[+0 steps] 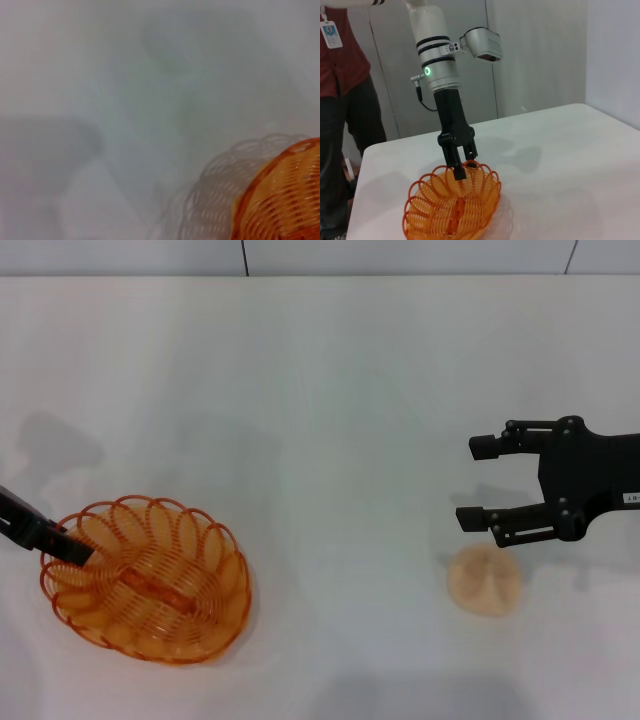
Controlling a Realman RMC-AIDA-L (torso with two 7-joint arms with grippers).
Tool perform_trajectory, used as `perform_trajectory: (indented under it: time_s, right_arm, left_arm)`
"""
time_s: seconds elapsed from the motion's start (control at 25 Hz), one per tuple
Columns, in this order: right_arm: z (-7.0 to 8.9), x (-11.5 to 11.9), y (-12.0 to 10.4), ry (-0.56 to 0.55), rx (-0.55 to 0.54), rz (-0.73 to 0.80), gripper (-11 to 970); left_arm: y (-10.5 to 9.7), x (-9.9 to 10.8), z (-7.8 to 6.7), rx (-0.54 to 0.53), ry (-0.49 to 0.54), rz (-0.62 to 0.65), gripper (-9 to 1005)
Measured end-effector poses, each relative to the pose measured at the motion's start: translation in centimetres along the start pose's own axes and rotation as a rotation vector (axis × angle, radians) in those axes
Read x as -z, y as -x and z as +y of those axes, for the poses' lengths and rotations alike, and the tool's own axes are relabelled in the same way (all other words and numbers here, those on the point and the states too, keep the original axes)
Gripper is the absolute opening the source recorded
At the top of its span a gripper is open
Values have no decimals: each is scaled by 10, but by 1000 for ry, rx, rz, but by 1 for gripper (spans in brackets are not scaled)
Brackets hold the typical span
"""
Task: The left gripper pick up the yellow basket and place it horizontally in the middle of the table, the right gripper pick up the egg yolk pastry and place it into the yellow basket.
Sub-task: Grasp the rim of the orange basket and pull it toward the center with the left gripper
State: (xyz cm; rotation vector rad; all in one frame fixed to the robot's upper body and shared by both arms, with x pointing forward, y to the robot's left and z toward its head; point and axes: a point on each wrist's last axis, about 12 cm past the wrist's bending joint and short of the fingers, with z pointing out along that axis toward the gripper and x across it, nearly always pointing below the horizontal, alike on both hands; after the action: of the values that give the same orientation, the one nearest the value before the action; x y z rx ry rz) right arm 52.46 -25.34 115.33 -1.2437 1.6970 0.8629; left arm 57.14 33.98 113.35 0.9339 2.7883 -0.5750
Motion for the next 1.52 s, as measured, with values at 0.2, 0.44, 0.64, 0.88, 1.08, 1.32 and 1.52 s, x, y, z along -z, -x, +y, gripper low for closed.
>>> perform_trajectory:
  time_s: [0.2,0.44,0.64,0.88,1.08,1.32,1.52]
  right_arm:
    - [0,0,0,2,0,0,828]
    - [1,0,0,6,1,0,828]
    - [1,0,1,8,5,0,828]
    - [1,1,1,7,5,0,828]
    - [2,1,0,7,4,0,828]
    - [2,1,0,6,3,-2,828]
    - [2,1,0,5,2,-2,828]
  left_arm:
    - [0,-1,0,3,4,-1,533]
    - [2,-3,0,11,15,5,376]
    - [1,-9,-2,9,18,38,374]
    - [4,-9,-2,7,24,30,329]
    - [5,-8,0,15,39,20,292]
    - [6,-8,0,13,37,23,209]
    - [7,-6,-1,10,36,24,153]
